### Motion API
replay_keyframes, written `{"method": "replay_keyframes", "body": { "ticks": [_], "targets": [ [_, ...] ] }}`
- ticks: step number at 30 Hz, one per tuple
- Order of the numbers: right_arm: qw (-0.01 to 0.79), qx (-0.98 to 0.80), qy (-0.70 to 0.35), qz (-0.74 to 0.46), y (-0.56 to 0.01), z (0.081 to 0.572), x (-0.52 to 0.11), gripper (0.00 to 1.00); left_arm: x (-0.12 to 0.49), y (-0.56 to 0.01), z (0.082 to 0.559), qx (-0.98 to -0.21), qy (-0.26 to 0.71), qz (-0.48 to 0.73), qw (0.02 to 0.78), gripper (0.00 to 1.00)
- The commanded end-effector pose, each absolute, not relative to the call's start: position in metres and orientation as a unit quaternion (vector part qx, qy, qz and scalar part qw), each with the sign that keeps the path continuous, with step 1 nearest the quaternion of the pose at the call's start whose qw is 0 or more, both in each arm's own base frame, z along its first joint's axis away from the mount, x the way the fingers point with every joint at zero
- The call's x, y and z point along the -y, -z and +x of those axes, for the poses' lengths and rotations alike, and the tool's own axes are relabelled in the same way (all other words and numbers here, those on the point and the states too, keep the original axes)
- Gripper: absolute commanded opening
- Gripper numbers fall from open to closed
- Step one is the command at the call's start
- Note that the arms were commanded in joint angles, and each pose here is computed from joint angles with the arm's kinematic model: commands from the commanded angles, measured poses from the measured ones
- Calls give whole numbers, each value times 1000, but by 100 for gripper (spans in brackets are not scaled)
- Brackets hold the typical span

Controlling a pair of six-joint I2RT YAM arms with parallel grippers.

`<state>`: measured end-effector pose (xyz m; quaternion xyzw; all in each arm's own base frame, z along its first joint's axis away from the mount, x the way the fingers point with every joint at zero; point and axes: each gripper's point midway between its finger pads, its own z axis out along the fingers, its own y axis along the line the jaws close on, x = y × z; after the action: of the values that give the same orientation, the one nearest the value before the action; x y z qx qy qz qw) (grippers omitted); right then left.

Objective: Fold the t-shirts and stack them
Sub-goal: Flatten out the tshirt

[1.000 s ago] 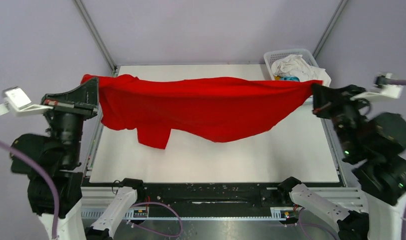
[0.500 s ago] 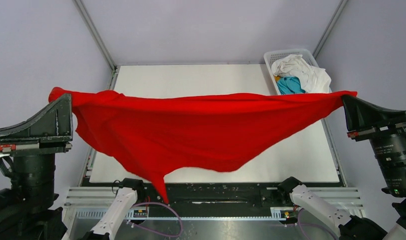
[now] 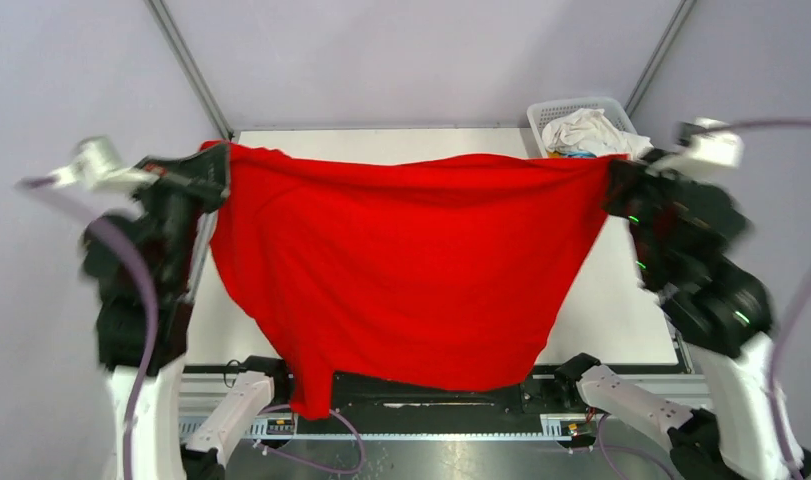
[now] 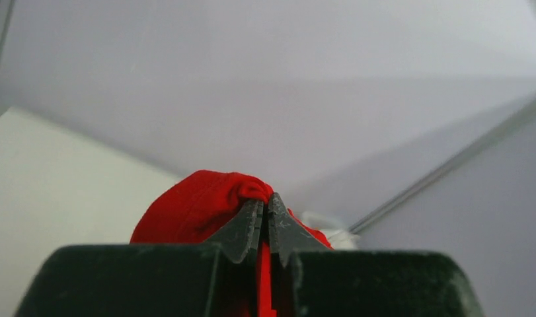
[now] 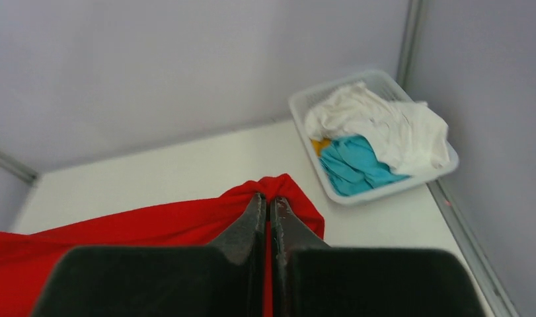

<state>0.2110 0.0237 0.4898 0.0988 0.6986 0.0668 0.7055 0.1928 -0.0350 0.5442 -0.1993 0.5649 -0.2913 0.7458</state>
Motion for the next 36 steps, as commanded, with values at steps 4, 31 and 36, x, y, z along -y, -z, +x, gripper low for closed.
{"method": "replay_keyframes", "body": {
  "ticks": [4,31,36],
  "targets": [
    [583,-804,36,105,-350,358,-55,0,14,-355,382,-729,118,-318,594,0],
    [335,-922,-180,75,-141,380,-145,100,101,-134,423,-902,125,-237,337,99],
    [267,-944,-184,61,-91,323,-161,99,105,-92,383,-918,120,-243,290,99]
  ]
}}
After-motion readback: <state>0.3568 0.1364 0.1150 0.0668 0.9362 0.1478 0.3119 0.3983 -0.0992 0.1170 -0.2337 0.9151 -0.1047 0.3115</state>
